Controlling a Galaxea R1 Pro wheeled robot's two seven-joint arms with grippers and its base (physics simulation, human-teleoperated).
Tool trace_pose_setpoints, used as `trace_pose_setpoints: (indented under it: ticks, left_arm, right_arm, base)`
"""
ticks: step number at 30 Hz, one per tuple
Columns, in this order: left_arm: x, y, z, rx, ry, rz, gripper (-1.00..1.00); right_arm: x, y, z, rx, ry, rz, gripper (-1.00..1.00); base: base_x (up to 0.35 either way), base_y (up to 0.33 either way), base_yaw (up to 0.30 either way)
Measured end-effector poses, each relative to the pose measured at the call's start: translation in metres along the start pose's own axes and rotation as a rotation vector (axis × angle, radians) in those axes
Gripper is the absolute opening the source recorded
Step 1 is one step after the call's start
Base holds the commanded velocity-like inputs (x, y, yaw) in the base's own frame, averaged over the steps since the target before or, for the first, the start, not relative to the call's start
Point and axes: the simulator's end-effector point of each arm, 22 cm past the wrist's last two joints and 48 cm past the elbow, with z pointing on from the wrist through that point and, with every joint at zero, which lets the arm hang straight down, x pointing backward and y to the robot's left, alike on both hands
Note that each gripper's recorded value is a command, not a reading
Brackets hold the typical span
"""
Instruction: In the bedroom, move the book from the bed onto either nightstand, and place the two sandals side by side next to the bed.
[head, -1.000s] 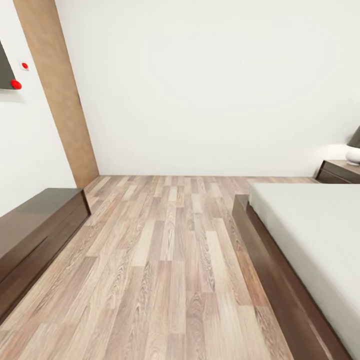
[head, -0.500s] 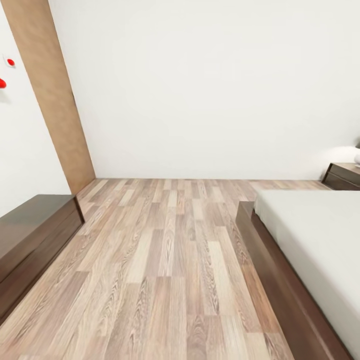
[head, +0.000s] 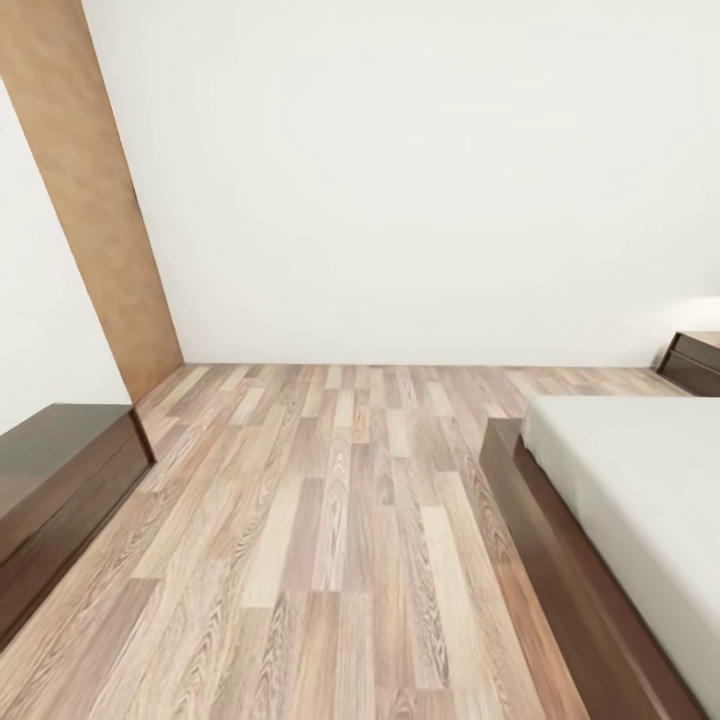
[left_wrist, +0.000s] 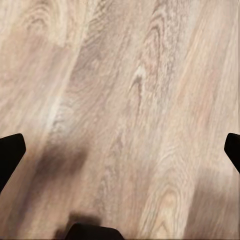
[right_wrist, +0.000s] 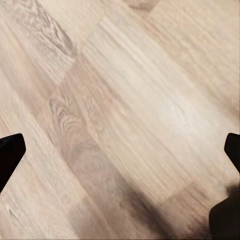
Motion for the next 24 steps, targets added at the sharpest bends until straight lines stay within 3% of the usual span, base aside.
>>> trace_pose_setpoints:
  ticks: [24]
  left_arm:
    - [0.0002, 0.0002, -0.0001, 0.000, 0.000, 0.000, 1.00]
  right_arm:
    - [0.0028, -0.0004, 0.0009, 0.011, -0.001, 0.000, 1.00]
  base:
    - [0.344, 0.000, 0.000]
